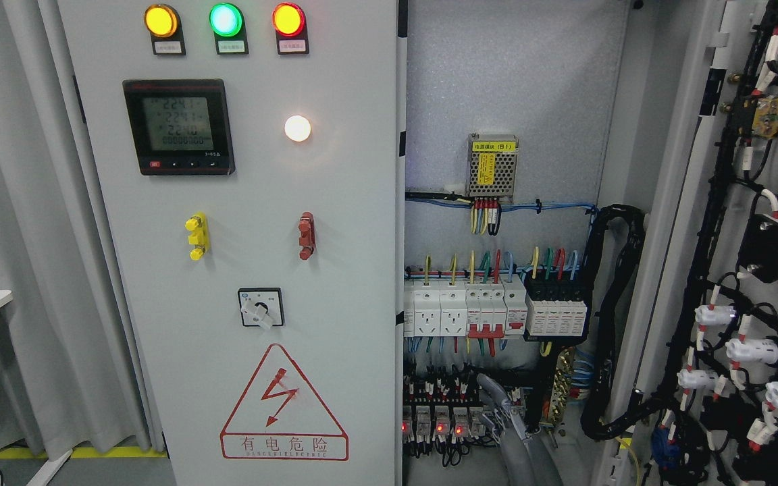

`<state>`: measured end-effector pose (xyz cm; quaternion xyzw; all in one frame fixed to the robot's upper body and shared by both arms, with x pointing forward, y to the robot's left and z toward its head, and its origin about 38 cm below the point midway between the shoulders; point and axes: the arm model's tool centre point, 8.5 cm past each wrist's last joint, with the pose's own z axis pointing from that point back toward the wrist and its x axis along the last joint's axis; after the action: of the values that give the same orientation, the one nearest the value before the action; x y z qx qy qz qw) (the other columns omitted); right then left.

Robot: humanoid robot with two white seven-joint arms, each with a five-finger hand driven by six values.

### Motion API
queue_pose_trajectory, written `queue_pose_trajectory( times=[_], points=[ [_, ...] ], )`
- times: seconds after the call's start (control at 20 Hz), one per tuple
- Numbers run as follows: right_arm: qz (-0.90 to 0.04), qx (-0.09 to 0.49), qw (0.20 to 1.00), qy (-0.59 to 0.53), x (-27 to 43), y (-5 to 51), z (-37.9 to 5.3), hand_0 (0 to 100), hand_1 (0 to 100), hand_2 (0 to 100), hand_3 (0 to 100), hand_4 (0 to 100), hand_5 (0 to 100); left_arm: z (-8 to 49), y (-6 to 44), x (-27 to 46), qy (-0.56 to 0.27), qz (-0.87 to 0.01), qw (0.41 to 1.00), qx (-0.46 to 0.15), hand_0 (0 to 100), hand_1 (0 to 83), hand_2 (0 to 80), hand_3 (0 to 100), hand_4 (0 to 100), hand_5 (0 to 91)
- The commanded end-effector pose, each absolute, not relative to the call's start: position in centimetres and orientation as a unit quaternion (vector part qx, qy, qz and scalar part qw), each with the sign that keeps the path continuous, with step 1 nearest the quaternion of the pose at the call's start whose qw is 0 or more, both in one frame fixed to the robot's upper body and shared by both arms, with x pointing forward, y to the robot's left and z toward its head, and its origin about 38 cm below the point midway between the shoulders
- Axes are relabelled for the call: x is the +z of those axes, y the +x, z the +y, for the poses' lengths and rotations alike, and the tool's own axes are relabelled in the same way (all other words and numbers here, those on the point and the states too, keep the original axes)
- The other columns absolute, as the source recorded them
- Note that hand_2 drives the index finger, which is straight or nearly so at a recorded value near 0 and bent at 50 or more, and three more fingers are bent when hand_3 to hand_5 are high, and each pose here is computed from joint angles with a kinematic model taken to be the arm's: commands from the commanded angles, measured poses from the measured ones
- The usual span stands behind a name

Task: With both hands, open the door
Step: 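Raise the right hand into the open cabinet toward the meter door's inner edge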

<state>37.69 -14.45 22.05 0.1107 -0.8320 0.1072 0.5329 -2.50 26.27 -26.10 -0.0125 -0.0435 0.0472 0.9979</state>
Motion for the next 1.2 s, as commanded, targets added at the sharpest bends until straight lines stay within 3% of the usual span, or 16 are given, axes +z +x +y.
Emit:
queue_pose_trajectory(
  times=[0.0,0.85,1.0,1.15],
  points=[
    [-0.843,0.106,0.511,0.13,26.1,41.0,-13.8,22,0,0,0,0,0,27.5,-2.4,-26.0,0.0,-0.045,0.998,0.046,29,0.0,2.7,3,3,0.0],
    [-0.794,0.103,0.561,0.21,30.9,48.0,-12.0,22,0,0,0,0,0,27.8,-0.4,-26.0,0.001,-0.06,0.997,0.046,29,0.0,2.7,3,3,0.0],
    [-0.784,0.142,0.557,0.233,31.2,48.8,-11.4,22,0,0,0,0,0,27.7,-0.4,-26.0,0.0,-0.06,0.997,0.045,29,0.0,2.7,3,3,0.0],
    [-0.783,0.135,0.562,0.23,31.0,49.3,-11.9,22,0,0,0,0,0,27.8,-0.4,-26.0,0.001,-0.06,0.997,0.046,29,0.0,2.7,3,3,0.0]
  ],
)
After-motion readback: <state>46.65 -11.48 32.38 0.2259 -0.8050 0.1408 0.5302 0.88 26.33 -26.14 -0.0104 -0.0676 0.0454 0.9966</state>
